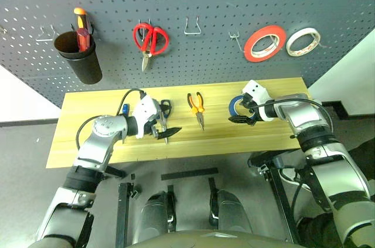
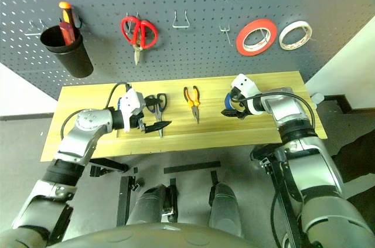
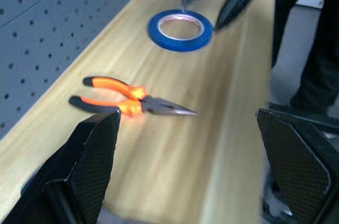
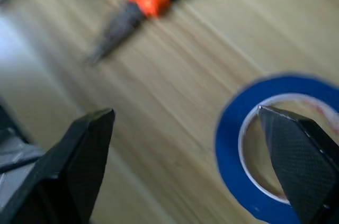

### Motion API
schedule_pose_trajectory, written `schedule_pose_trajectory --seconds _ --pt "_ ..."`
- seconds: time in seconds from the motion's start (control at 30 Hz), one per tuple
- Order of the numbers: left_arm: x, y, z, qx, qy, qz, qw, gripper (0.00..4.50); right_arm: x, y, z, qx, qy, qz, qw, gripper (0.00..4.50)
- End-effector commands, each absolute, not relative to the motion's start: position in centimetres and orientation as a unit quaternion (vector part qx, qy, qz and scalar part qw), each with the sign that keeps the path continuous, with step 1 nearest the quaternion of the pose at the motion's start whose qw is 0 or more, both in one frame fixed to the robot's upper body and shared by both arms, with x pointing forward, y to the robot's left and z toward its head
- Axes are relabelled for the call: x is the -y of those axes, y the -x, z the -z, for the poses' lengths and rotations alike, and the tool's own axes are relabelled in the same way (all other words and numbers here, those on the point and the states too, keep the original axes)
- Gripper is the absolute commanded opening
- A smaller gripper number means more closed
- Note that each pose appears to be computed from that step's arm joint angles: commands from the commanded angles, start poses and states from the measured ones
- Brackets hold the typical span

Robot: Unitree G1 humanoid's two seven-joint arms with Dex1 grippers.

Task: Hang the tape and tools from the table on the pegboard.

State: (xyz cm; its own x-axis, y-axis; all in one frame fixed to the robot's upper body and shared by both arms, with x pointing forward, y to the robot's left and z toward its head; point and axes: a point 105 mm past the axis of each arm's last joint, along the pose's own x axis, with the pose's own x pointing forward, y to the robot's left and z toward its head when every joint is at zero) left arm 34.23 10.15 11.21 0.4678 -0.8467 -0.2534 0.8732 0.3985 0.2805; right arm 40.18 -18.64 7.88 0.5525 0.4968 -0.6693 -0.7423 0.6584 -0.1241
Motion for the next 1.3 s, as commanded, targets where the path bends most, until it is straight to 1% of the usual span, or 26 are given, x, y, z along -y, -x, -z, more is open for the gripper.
schedule_pose_trajectory --seconds 0.03,0.1,0.27,0.43,0.57,0.67,0.77,0.97,1.0,1.07,1.17,1.3 --pt "-9.4 -34.9 -10.9 -0.038 -0.202 0.516 0.832 4.31 19.0 -41.1 -8.2 -0.304 0.219 -0.343 0.861 4.50" --pt "-8.6 -35.1 -11.0 -0.036 -0.205 0.526 0.825 4.31 19.0 -41.4 -8.3 -0.305 0.222 -0.337 0.863 4.50" --pt "-7.3 -36.0 -11.2 -0.033 -0.211 0.524 0.825 4.31 19.4 -42.3 -8.7 -0.303 0.220 -0.311 0.874 4.50" --pt "-6.1 -35.8 -11.4 -0.027 -0.210 0.539 0.815 4.31 20.0 -42.5 -8.0 -0.315 0.228 -0.289 0.875 4.50" --pt "-5.4 -35.4 -11.8 -0.017 -0.210 0.548 0.809 4.31 20.2 -42.2 -7.0 -0.337 0.249 -0.285 0.862 4.50" --pt "-5.5 -35.7 -11.9 -0.019 -0.217 0.537 0.815 4.36 20.2 -41.7 -5.9 -0.362 0.284 -0.294 0.838 3.88" --pt "-5.8 -35.8 -11.7 -0.024 -0.222 0.529 0.818 4.36 20.0 -41.6 -5.6 -0.370 0.299 -0.300 0.827 2.92" --pt "-6.3 -35.8 -11.6 -0.029 -0.221 0.525 0.821 4.36 19.7 -41.7 -5.9 -0.368 0.307 -0.306 0.823 0.92" --pt "-6.4 -35.8 -11.6 -0.030 -0.221 0.524 0.822 4.36 19.7 -41.7 -6.0 -0.368 0.310 -0.308 0.821 0.70" --pt "-6.4 -35.7 -11.8 -0.024 -0.218 0.525 0.822 4.36 19.8 -41.7 -6.2 -0.366 0.311 -0.312 0.820 0.67" --pt "-6.3 -35.1 -13.0 0.012 -0.198 0.541 0.817 4.36 20.2 -41.8 -7.0 -0.356 0.308 -0.312 0.825 0.67" --pt "-7.1 -34.5 -14.9 0.064 -0.169 0.543 0.820 4.36 19.9 -41.7 -9.4 -0.310 0.276 -0.343 0.843 0.67"
